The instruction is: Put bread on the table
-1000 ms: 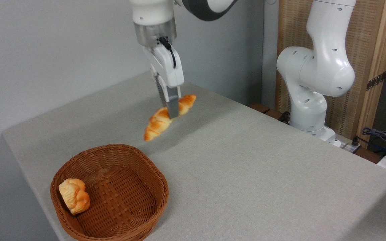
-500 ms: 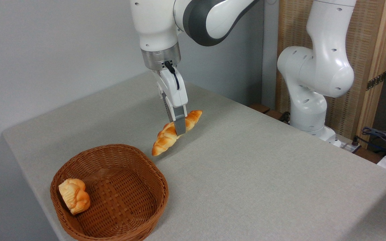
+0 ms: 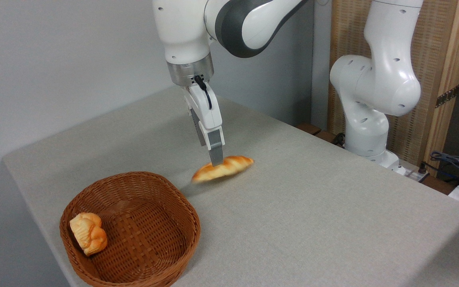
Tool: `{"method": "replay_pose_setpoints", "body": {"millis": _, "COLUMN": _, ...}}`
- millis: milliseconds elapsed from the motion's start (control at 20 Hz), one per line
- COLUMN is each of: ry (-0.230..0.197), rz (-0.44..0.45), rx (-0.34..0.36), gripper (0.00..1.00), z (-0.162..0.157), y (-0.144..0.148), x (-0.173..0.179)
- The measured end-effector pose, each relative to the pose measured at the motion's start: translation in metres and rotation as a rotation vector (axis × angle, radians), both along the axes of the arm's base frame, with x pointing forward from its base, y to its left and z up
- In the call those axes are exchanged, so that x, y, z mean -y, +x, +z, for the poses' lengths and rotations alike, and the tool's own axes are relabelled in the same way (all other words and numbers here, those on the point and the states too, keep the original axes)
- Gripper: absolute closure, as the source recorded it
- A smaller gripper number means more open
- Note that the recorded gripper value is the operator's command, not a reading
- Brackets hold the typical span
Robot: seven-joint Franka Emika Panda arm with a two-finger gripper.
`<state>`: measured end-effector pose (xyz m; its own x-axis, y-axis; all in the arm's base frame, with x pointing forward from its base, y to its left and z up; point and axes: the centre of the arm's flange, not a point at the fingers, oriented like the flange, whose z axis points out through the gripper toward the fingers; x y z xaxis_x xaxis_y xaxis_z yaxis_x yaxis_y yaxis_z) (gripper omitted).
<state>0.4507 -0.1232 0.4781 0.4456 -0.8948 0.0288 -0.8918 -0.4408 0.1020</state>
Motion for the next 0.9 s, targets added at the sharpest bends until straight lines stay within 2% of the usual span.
{"method": "replay_pose_setpoints", "body": {"millis": 150, "ry": 0.000, "rz": -0.003, "rx": 0.035, "gripper": 0.00, "z": 0.015, "y": 0.005, "x": 0.001}}
{"method": "replay_pose_setpoints", "body": {"millis": 300, "ry": 0.073, "rz": -0.022, "rx": 0.070, "gripper": 0.00, "z": 0.051, "y": 0.013, "x": -0.005}}
{"method": "replay_pose_setpoints", "body": {"millis": 450, "ry": 0.090, "rz": 0.043, "rx": 0.101, "gripper": 0.00, "z": 0.104, "y": 0.026, "x": -0.008}}
{"method": "replay_pose_setpoints", "body": {"millis": 600, "ry": 0.086, "rz": 0.167, "rx": 0.116, "gripper": 0.00, "z": 0.144, "y": 0.043, "x": -0.012}}
{"method": "replay_pose_setpoints", "body": {"millis": 700, "ry": 0.074, "rz": 0.217, "rx": 0.127, "gripper": 0.00, "z": 0.165, "y": 0.059, "x": -0.021}}
{"method": "replay_pose_setpoints", "body": {"millis": 900, "ry": -0.012, "rz": 0.303, "rx": 0.128, "gripper": 0.00, "z": 0.187, "y": 0.079, "x": -0.051}}
